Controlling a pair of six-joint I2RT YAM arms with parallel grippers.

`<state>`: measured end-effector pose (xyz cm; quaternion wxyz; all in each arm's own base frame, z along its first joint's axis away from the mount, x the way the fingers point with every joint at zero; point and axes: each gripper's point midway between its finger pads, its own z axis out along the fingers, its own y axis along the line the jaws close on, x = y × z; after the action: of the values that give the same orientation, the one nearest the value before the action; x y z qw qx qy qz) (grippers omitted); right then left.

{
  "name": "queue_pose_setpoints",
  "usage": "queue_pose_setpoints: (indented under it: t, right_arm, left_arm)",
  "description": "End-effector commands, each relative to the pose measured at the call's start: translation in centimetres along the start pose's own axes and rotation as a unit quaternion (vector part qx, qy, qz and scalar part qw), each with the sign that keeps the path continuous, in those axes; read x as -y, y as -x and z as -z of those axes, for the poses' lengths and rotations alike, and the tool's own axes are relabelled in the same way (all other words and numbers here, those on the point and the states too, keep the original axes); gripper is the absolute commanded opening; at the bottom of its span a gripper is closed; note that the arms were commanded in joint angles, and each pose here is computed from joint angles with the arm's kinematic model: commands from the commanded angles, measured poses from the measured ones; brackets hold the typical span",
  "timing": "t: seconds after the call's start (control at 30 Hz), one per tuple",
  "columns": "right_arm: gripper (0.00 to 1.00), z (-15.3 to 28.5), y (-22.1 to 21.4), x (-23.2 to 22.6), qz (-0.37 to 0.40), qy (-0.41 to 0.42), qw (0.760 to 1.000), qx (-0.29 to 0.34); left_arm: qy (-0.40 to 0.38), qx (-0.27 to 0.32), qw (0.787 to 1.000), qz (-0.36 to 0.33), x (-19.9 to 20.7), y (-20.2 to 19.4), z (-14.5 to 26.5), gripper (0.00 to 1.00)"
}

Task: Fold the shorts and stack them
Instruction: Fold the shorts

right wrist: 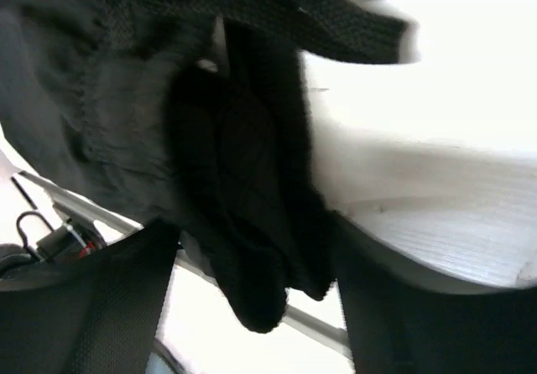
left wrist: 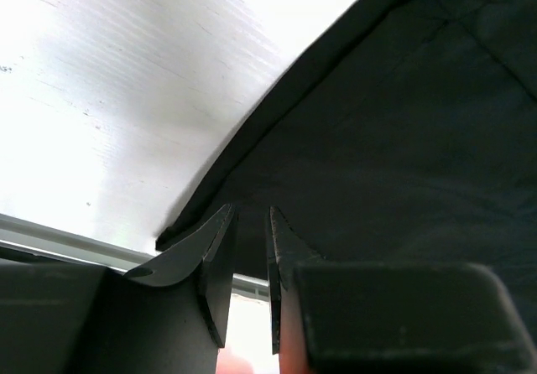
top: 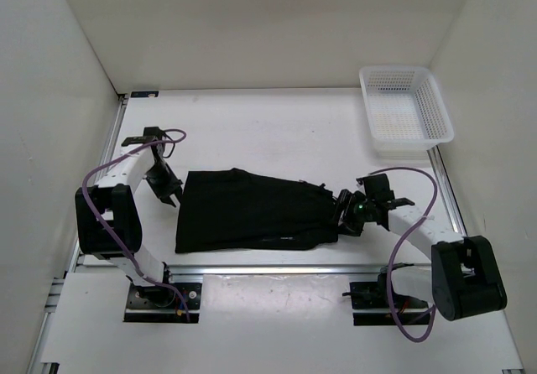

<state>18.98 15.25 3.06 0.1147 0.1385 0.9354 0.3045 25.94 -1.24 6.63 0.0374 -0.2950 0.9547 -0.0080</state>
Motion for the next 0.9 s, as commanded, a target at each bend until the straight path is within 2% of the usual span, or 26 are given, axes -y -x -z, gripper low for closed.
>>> queue_pose_setpoints:
  t: [0.0, 0.03, 0.1, 0.13, 0.17, 0.33, 0.5, 0.6, 0.63, 0.73, 0.87]
  right_arm:
    - [0.60, -0.8, -0.2, 1.0, -0.021, -0.014, 1.000, 0.008]
    - [0.42, -0.8, -0.1, 1.4, -0.028, -0.024, 0.999, 0.011]
    - [0.22, -0.4, 0.7, 1.4, -0.033, -0.036, 0.998, 0.033]
    - [0.04, 0.0, 1.0, 2.1, -0.035, -0.060, 0.996, 0.046]
    - [0.00, 0.3, 1.4, 2.2, -0.034, -0.070, 0.995, 0.057]
    - [0.00, 3.5, 4.6, 2.3, -0.029, -0.120, 0.984, 0.132]
    - [0.00, 7.3, 8.4, 0.8, 0.028, -0.171, 0.969, 0.177]
    - [0.00, 9.1, 10.9, -1.0, 0.064, -0.179, 0.961, 0.199]
    - [0.00, 9.7, 11.7, -1.3, 0.070, -0.186, 0.958, 0.208]
    - [0.00, 10.3, 12.7, -2.8, 0.111, -0.207, 0.950, 0.205]
    - [0.00, 10.9, 14.3, -7.4, 0.173, -0.211, 0.939, 0.209]
  left_arm:
    - [-0.020, 0.019, 1.000, -0.007, 0.5, 0.2, 0.5, 0.32]
    - [-0.017, 0.014, 1.000, -0.007, 0.3, -0.1, 0.3, 0.32]
    - [-0.015, 0.010, 1.000, -0.007, 0.3, -0.2, 0.1, 0.31]
    - [-0.018, 0.008, 1.000, -0.008, 0.4, -0.3, 0.1, 0.31]
    - [-0.018, 0.008, 1.000, -0.012, 0.4, -0.3, 0.1, 0.31]
    - [-0.025, 0.009, 1.000, -0.012, 0.6, -0.3, 0.3, 0.31]
    - [-0.042, -0.001, 0.999, -0.029, 1.9, -0.9, 0.0, 0.31]
    - [-0.053, -0.016, 0.997, -0.046, 3.6, -1.8, -0.9, 0.20]
    - [-0.051, -0.020, 0.997, -0.053, 4.0, -1.9, -1.5, 0.10]
    - [-0.049, -0.034, 0.996, -0.067, 5.4, -2.8, -2.3, 0.10]
    - [-0.041, -0.063, 0.993, -0.092, 7.0, -4.3, -4.1, 0.10]
